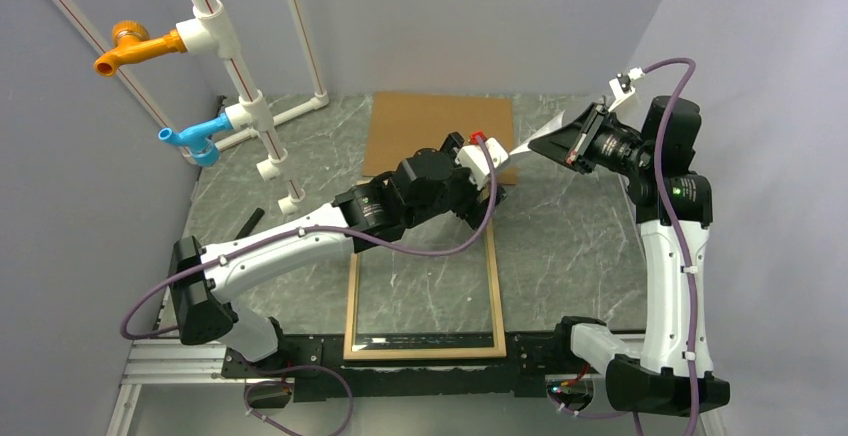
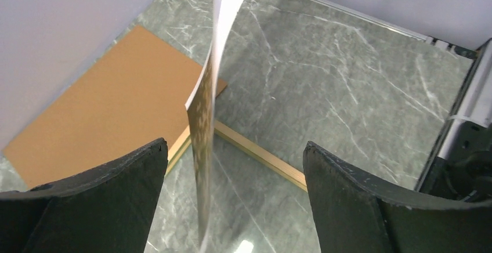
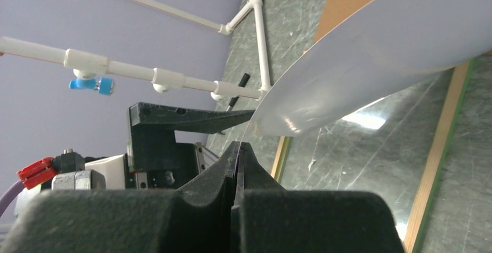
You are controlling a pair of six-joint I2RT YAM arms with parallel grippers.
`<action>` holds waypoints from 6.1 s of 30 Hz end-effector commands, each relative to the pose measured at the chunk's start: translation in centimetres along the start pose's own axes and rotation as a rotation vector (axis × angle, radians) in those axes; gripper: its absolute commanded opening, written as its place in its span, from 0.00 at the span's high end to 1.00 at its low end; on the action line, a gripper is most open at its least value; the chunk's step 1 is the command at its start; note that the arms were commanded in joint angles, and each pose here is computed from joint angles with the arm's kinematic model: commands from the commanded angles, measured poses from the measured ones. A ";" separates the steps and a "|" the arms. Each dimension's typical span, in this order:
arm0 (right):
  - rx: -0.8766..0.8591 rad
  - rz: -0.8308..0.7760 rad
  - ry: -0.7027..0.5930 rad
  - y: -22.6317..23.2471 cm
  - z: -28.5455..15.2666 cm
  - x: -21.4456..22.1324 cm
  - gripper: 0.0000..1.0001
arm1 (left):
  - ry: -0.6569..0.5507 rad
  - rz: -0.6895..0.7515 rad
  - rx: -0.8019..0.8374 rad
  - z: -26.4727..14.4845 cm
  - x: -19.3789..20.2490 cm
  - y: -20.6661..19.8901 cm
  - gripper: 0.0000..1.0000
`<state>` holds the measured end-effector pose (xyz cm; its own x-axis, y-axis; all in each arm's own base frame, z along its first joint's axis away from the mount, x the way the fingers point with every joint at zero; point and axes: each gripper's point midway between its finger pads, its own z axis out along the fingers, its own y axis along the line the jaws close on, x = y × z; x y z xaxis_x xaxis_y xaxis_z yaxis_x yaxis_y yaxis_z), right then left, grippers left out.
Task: Put the photo into the frame
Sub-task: Turn over the photo from the photo frame.
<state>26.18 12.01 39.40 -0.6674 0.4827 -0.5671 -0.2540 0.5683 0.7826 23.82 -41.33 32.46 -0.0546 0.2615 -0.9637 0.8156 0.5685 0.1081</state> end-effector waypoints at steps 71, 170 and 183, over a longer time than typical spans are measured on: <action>-0.121 -0.024 0.094 -5.5 2.7 5.5 0.00 | -0.044 -0.353 -0.002 -7.7 -0.3 5.8 1.00; -0.632 -0.277 0.134 3.1 -2.5 9.6 0.01 | -0.609 -0.389 0.879 -31.9 -12.4 -6.3 1.00; -0.852 -0.320 0.171 8.0 -7.1 11.2 0.01 | -0.539 -0.453 0.744 -27.6 -9.4 -5.0 1.00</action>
<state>15.66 16.89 39.60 -0.6883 0.2908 -0.6646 -0.6999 -0.0252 0.7138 3.44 -24.94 48.06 -0.3497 -0.3237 -0.8791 0.9340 -0.1936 -0.3003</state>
